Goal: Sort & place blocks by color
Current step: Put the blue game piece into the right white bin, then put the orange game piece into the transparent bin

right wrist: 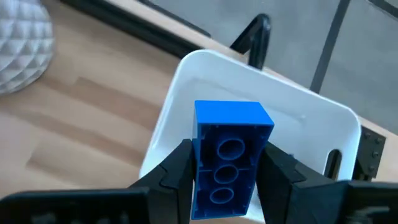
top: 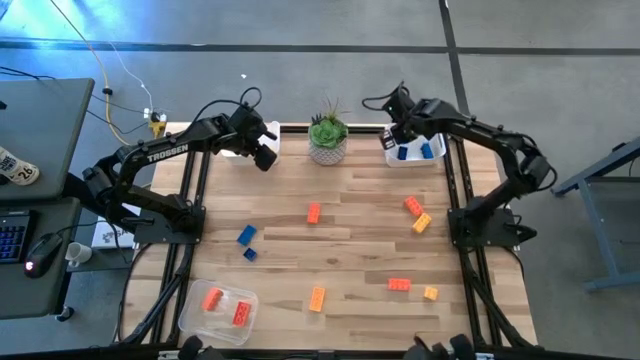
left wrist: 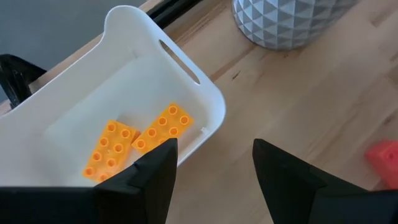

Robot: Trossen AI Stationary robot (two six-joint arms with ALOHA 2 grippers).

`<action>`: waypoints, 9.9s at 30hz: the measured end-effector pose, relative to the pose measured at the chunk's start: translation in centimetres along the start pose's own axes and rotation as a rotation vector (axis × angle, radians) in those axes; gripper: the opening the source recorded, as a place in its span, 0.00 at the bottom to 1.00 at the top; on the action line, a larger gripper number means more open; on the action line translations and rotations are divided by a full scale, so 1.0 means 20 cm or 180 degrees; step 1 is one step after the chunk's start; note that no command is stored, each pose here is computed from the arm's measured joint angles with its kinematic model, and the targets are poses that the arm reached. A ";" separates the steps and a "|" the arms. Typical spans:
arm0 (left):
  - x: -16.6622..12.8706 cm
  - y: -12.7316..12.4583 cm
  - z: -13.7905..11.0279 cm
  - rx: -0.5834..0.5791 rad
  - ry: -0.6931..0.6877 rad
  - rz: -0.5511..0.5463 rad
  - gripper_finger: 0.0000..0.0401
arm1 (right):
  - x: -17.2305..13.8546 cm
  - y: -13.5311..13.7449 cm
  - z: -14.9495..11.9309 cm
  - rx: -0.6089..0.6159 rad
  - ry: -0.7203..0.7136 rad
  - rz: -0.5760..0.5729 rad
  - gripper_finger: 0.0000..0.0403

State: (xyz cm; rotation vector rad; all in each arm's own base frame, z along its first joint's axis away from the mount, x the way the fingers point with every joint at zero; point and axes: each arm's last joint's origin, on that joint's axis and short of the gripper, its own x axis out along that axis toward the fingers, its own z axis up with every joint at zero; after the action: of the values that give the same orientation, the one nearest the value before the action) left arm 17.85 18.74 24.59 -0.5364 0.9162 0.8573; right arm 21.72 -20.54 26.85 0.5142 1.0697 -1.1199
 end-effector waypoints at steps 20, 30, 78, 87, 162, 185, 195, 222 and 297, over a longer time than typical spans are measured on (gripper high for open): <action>0.00 0.00 0.01 -0.0210 -0.0052 0.0064 0.49 | 0.33 -0.03 0.02 0.0076 0.0623 -0.0153 0.37; 0.00 0.00 0.01 -0.0218 -0.0049 0.0052 0.49 | 0.33 -0.03 0.03 -0.0051 0.0570 -0.0284 0.45; 0.00 -0.02 -0.02 -0.0013 0.0176 -0.0393 0.49 | -0.23 0.17 -0.30 -0.0369 0.1128 0.0551 0.46; 0.00 -0.02 -0.02 0.0236 0.0159 -0.0390 0.49 | -0.29 0.25 -0.39 -0.0403 0.1287 0.0527 0.46; 0.00 -0.03 0.00 -0.0765 0.0130 -0.0543 0.49 | 0.24 0.28 -0.87 -0.0451 0.1818 0.0594 0.27; -0.05 -0.30 0.03 -0.1302 0.0120 -0.1631 0.49 | -0.44 0.59 -0.29 -0.0939 -0.0495 0.1358 0.27; -0.12 -0.45 0.10 -0.1423 -0.0454 -0.2258 0.49 | -0.52 0.64 -0.22 -0.1341 -0.1203 0.1505 0.27; -0.06 -0.50 0.11 -0.1516 -0.0733 -0.1882 0.49 | -0.21 0.95 -0.17 -0.1755 -0.1189 0.1491 0.27; -0.53 -0.51 -0.53 0.0182 0.1373 -0.1564 0.18 | -0.08 0.91 -0.06 -0.1734 -0.1028 0.1376 0.64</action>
State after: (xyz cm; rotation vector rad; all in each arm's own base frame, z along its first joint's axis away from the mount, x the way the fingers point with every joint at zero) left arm 17.94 1.05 28.54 -0.8725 1.1298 0.2699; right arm 37.54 -11.74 24.75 0.1098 0.8747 -0.4764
